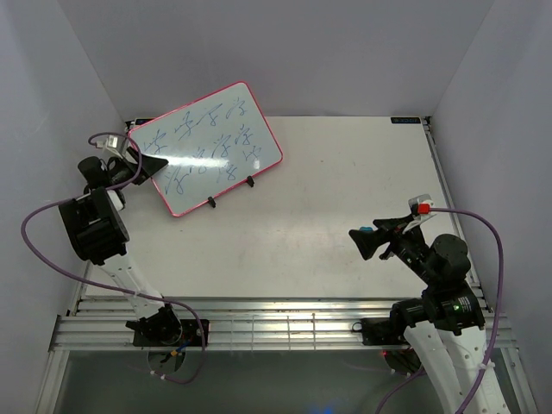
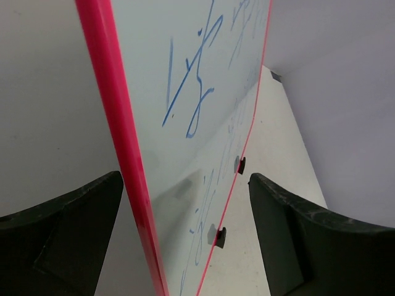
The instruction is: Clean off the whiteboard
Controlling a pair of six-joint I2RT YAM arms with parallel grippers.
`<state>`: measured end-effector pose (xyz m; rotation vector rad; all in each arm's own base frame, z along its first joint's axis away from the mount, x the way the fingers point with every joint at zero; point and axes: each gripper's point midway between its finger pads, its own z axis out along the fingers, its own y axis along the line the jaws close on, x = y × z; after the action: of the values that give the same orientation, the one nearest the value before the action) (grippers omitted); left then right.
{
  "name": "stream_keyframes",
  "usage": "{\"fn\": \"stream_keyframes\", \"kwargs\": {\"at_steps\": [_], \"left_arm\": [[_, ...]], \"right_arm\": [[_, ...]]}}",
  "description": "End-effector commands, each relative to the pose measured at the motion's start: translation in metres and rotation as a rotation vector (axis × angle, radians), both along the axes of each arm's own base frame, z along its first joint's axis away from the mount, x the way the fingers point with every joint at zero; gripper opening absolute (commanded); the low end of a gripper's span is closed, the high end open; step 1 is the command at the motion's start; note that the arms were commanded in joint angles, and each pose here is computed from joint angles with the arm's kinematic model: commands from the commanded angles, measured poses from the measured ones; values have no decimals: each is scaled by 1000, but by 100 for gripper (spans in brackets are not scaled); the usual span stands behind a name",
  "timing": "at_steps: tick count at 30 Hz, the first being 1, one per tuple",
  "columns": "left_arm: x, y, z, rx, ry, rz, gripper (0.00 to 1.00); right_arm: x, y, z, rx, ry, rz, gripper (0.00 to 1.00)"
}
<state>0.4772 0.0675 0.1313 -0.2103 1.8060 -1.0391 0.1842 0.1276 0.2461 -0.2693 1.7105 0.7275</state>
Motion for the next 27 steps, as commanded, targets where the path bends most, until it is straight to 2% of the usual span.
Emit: {"fn": "stream_keyframes", "kwargs": {"at_steps": [1, 5, 7, 8, 9, 10, 11, 13, 18, 27], "left_arm": [[-5, -10, 28, -30, -107, -139, 93], [-5, -11, 27, -47, -146, -182, 88], [-6, -11, 21, -94, -122, -200, 82], [-6, -10, 24, -72, -169, -208, 79], [-8, -10, 20, -119, -138, -206, 72], [-10, -8, 19, -131, -139, -208, 69], [-11, -4, 25, -107, -187, -209, 68], [-12, -1, 24, -142, -171, -206, 66], [-8, 6, 30, -133, -198, -195, 65], [-1, 6, 32, -142, -202, -218, 56]], "right_arm": [[-2, 11, 20, 14, -88, 72, 90], [-3, 14, 21, 5, -84, 95, 90], [-3, 12, 24, 1, -97, 85, 90], [-3, 11, 25, 1, -104, 84, 90], [-4, 12, 26, 2, -107, 86, 91], [-4, 12, 26, 0, -109, 94, 91], [-5, 13, 26, -1, -108, 100, 91], [-5, 16, 23, -3, -97, 119, 92], [-3, 19, 19, -6, -85, 137, 94], [-1, 20, 20, -8, -85, 136, 96]]}}
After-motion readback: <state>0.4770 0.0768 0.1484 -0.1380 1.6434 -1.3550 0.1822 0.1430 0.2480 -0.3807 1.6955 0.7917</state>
